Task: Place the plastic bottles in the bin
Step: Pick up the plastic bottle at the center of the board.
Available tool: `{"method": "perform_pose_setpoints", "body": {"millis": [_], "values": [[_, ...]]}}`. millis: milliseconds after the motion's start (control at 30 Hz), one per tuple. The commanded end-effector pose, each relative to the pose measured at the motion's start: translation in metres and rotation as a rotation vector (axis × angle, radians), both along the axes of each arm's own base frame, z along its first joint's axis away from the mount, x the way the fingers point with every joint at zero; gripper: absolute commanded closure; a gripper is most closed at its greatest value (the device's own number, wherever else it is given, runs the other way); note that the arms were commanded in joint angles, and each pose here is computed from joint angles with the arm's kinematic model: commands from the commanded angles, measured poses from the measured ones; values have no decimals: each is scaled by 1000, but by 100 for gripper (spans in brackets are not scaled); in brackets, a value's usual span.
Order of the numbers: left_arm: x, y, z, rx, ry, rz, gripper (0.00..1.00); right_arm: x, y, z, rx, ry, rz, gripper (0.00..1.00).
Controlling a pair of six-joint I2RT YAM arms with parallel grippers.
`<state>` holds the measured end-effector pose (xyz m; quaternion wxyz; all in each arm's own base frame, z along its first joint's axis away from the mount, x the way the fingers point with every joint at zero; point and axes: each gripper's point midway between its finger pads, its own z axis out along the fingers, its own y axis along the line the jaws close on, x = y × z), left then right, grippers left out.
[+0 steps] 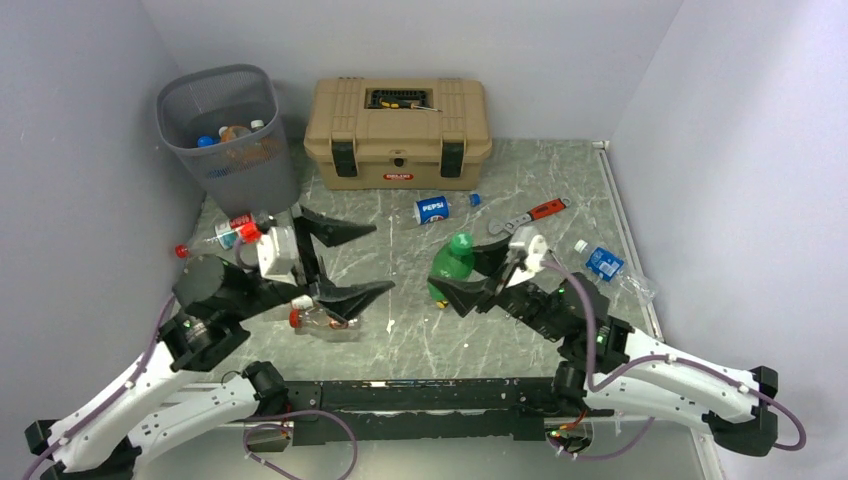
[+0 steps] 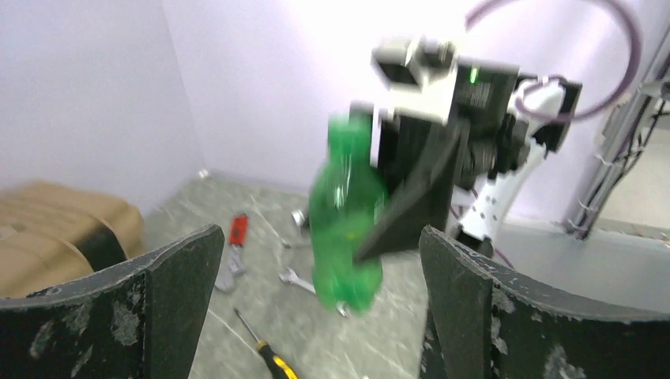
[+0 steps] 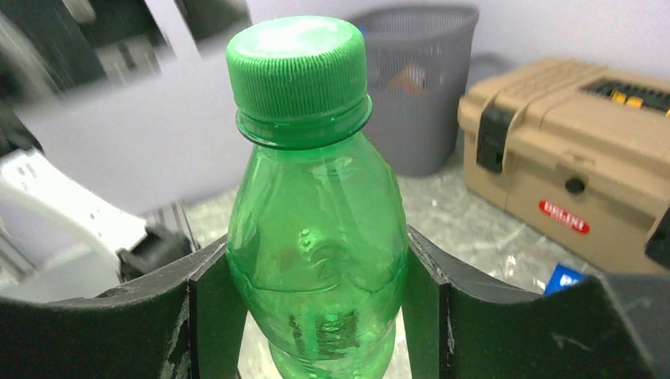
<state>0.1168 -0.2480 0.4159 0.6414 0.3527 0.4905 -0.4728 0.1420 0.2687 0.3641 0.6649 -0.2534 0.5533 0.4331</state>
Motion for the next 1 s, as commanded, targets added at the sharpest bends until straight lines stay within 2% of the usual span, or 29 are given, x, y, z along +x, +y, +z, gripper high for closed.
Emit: {"method": "perform_pose_setpoints", "body": {"millis": [0, 67, 333, 567, 633, 767, 800, 833, 900, 967], "values": [[14, -12, 17, 88, -47, 21, 1, 1, 12, -56, -178, 29, 26, 93], [19, -25, 19, 82, -4, -3, 1, 3, 14, -61, -177, 42, 16, 100], [30, -73, -12, 152, 204, -134, 1, 7, 21, -61, -141, 58, 13, 100], [38, -79, -32, 178, 272, -109, 13, 2, 25, -60, -134, 54, 44, 100], [39, -80, -32, 175, 273, -109, 22, 2, 25, -61, -135, 55, 44, 100], [39, -85, -33, 187, 278, -133, 51, 3, 25, -61, -133, 57, 42, 100], [38, -87, -33, 193, 281, -143, 53, 2, 25, -61, -132, 57, 41, 100], [37, -89, -35, 201, 288, -155, 50, 3, 25, -61, -132, 58, 40, 100], [35, -91, -38, 209, 296, -176, 36, 3, 25, -61, -133, 57, 38, 100], [34, -93, -39, 206, 304, -186, 34, 3, 25, -61, -133, 55, 38, 100]]}}
